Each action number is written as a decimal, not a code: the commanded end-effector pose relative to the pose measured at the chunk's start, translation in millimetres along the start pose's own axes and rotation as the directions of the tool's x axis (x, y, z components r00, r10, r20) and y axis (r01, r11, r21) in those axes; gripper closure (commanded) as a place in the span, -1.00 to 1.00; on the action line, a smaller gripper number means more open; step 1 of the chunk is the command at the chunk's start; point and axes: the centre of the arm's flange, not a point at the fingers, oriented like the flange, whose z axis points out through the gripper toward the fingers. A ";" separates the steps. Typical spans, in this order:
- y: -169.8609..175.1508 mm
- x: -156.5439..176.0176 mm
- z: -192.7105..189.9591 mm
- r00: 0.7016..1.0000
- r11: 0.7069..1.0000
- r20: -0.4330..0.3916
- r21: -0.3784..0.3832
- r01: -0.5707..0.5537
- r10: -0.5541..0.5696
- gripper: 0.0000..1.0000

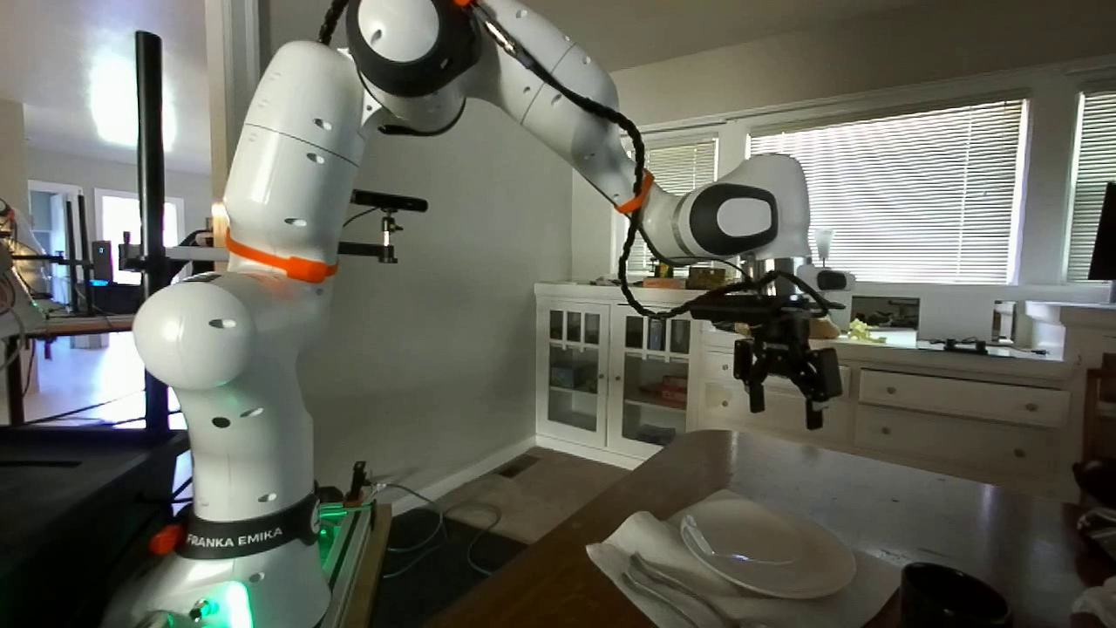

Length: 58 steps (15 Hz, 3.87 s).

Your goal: Straighten the table mat

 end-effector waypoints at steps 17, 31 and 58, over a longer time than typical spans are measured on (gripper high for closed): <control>5.3 57.3 120.2 0.974 0.993 0.191 -0.006 -0.122 0.121 1.00; 11.6 48.5 144.0 0.966 0.987 0.205 0.013 -0.161 0.155 1.00; 19.0 80.8 172.6 0.982 0.983 0.076 0.049 -0.179 0.175 1.00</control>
